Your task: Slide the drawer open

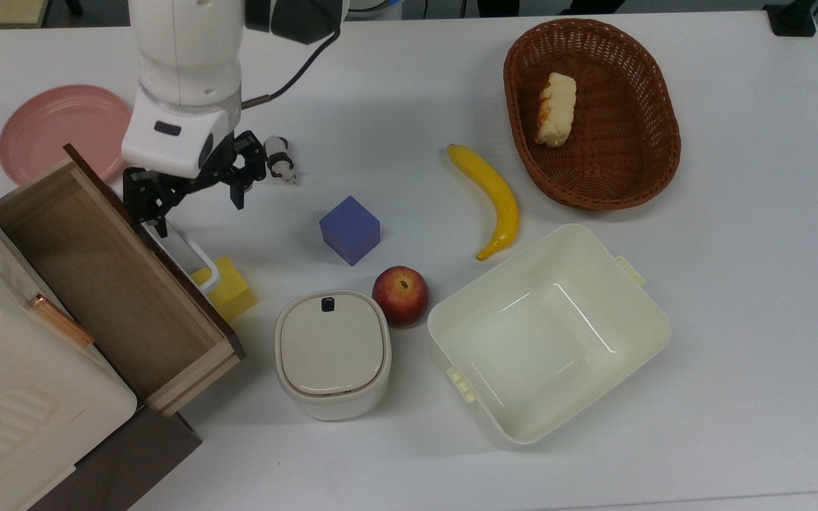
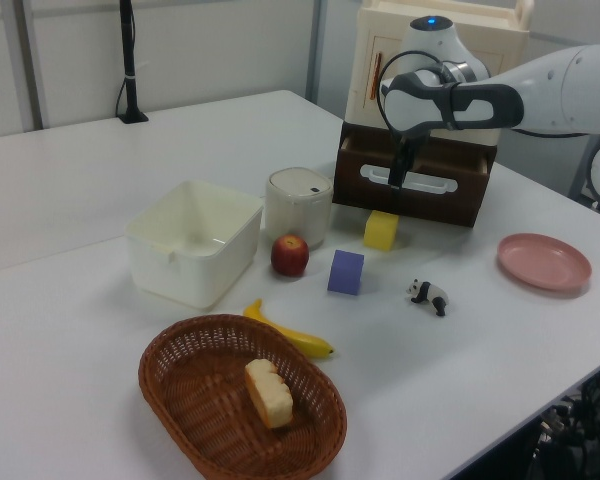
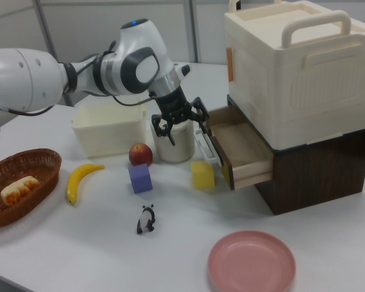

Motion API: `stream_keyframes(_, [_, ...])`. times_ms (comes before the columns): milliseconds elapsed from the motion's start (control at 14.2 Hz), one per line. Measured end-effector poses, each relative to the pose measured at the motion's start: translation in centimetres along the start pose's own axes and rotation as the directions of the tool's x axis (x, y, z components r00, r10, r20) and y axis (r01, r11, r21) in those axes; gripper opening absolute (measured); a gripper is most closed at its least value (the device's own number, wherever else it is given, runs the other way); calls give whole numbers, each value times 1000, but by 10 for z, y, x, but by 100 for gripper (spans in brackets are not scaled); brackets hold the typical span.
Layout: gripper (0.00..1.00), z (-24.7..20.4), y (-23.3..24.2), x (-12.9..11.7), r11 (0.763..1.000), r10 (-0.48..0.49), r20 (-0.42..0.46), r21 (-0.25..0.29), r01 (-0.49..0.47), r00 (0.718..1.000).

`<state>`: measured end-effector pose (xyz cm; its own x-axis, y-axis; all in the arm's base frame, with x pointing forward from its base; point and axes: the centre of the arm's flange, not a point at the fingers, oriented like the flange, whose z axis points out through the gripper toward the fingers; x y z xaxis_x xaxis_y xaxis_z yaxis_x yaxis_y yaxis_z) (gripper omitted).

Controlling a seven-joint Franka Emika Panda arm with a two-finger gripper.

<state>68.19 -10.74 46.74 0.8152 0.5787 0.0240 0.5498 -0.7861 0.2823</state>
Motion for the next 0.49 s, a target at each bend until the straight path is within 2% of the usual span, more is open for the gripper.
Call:
stream_keyframes(212, [100,-35,-2,-6,999,52,6,2,-52,999])
stream_keyframes(353, [100,-80,-9,-19,992,117,5,50,-117,993])
stream_keyframes(494, [100,-105,-20,-28,982,163,29,91,-165,986])
